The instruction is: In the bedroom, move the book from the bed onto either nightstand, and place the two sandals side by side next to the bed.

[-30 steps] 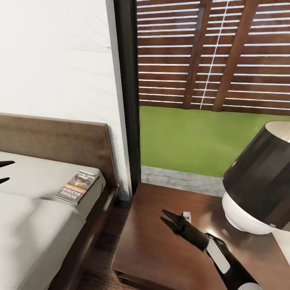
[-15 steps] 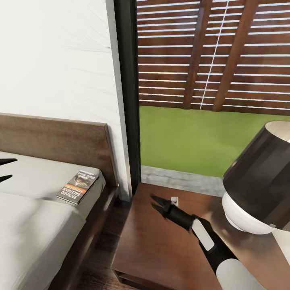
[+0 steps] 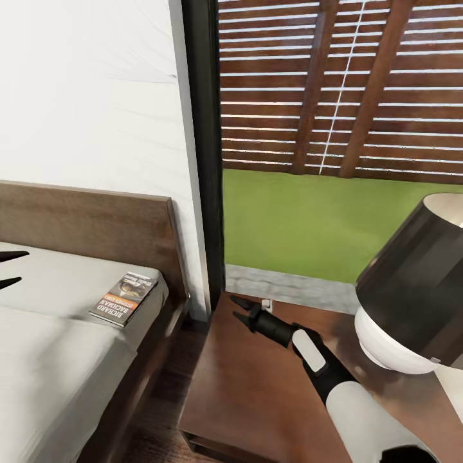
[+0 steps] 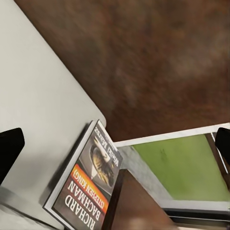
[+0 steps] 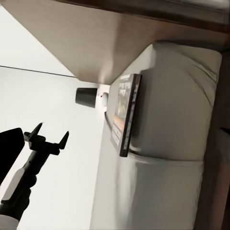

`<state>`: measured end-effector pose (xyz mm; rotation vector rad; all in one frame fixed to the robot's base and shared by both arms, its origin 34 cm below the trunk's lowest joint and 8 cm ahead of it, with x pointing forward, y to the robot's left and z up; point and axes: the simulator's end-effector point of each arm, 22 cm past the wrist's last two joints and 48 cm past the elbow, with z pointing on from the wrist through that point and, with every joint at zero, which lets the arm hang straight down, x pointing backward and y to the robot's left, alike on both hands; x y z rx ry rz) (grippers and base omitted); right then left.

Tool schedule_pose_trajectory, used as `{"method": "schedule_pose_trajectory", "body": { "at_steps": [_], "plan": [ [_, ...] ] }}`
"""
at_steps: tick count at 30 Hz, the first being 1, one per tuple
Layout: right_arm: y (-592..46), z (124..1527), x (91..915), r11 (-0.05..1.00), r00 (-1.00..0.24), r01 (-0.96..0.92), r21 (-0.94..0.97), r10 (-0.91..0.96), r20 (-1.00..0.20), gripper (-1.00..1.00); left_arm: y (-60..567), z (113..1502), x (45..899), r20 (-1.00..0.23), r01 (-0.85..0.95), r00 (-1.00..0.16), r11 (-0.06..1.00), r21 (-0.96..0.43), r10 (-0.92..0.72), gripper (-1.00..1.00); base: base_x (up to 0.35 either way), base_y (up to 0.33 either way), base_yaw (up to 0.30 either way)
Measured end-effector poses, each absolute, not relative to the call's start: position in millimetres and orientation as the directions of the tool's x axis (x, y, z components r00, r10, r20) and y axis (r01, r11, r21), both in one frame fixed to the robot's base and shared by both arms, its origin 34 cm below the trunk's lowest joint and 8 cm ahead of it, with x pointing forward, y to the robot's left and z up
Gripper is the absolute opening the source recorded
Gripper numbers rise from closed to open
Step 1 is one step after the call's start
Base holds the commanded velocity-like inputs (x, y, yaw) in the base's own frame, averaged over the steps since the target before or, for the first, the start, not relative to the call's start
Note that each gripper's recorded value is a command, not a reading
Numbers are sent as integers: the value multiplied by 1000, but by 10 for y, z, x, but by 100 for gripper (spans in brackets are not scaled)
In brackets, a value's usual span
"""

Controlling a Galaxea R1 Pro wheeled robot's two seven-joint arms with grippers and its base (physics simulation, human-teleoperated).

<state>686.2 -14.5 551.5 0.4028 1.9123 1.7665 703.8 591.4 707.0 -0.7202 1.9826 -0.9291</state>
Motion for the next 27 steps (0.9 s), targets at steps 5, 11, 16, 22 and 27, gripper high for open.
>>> {"method": "schedule_pose_trajectory", "body": {
  "at_steps": [5,11,16,22,27],
  "plan": [
    [-36,5495,6958,125,-837,-82,989,530,-136,100,5906,7065,7033,-424,-152,-511,564,-812,-748,100,0,0,0],
    [61,5454,6993,146,-840,-53,988,528,-123,100,5904,7060,7030,-423,-154,-513,564,-811,-747,100,0,0,0],
    [68,5423,7022,158,-836,-35,987,536,-116,100,5905,7056,7028,-422,-155,-513,565,-811,-747,100,0,0,0],
    [47,5412,7044,164,-831,-33,986,544,-118,100,5908,7061,7028,-422,-155,-512,564,-811,-748,100,0,0,0],
    [28,5408,7053,166,-829,-32,986,547,-119,100,5912,7062,7025,-422,-156,-512,564,-811,-748,100,0,0,0]
  ]
}}
